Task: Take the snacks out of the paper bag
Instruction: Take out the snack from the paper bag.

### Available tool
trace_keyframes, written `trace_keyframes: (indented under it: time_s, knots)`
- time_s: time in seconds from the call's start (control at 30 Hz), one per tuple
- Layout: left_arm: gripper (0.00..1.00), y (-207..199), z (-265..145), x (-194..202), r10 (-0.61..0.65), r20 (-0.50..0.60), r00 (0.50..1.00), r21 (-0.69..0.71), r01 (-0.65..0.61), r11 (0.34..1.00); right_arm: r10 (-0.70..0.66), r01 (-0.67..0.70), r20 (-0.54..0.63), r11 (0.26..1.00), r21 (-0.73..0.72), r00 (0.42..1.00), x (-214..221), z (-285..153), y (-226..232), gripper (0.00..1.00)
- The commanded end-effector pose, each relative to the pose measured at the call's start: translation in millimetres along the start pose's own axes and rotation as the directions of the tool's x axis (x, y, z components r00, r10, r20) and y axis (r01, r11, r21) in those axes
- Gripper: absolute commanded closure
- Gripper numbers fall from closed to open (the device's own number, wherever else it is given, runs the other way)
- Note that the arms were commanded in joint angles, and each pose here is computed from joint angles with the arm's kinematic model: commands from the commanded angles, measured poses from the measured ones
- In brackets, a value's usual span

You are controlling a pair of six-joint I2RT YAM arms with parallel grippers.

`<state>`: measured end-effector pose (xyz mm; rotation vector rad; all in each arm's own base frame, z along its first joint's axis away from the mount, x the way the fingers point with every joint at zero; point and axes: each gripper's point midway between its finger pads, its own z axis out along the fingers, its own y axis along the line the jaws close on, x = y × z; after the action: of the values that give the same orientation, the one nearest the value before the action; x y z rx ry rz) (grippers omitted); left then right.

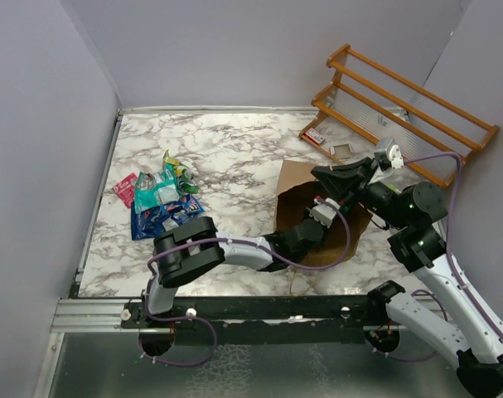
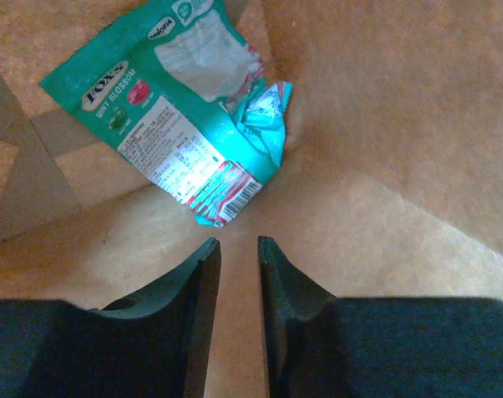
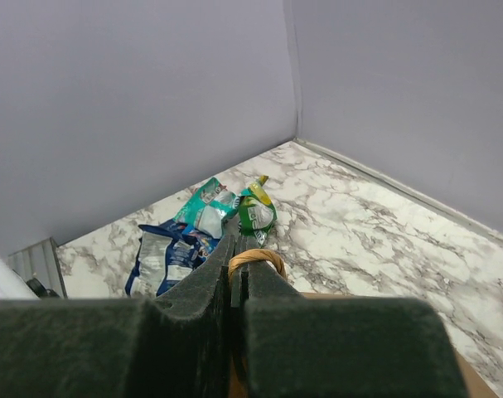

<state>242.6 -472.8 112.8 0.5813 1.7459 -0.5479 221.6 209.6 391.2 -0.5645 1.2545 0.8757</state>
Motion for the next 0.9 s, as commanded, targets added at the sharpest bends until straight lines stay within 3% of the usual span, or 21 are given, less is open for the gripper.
trace_keyframes:
  time_s: [0.0, 0.13, 0.33, 0.57, 0.7, 0.87]
  knots:
    - [0.71, 6.5, 20.3, -20.0, -0.031, 0.083, 0.996, -0.037, 0.034, 0.999, -0.014, 0.015, 0.032, 0.999, -0.031, 0.999, -10.6, -1.7, 8.5, 0.98]
    - [0.67, 10.1, 33.0, -18.5, -0.016, 0.101, 0.995, -0.050, 0.021, 0.999, -0.008, 0.009, 0.036, 1.000, -0.019, 0.999, -12.9, -1.4, 6.5, 0.98]
    - [0.45, 16.4, 52.4, -11.8, 0.015, 0.085, 0.996, -0.096, -0.007, 0.995, -0.007, 0.008, 0.034, 1.000, -0.015, 0.999, -12.6, -1.3, 6.0, 0.98]
    - [0.40, 20.5, 54.5, -15.8, 0.033, 0.083, 0.996, -0.125, -0.022, 0.992, -0.001, 0.000, 0.031, 1.000, 0.016, 1.000, -12.3, -2.5, 1.2, 0.98]
    - [0.40, 24.3, 53.6, -9.8, 0.017, 0.018, 1.000, -0.161, -0.014, 0.987, -0.003, 0.001, 0.027, 0.998, 0.066, 1.000, -11.0, -3.3, -7.7, 0.98]
    - [0.39, 26.3, 37.8, -6.8, -0.118, -0.044, 0.992, -0.224, 0.105, 0.969, 0.005, -0.009, 0.028, 0.991, 0.135, 1.000, -7.6, -6.0, -19.4, 0.98]
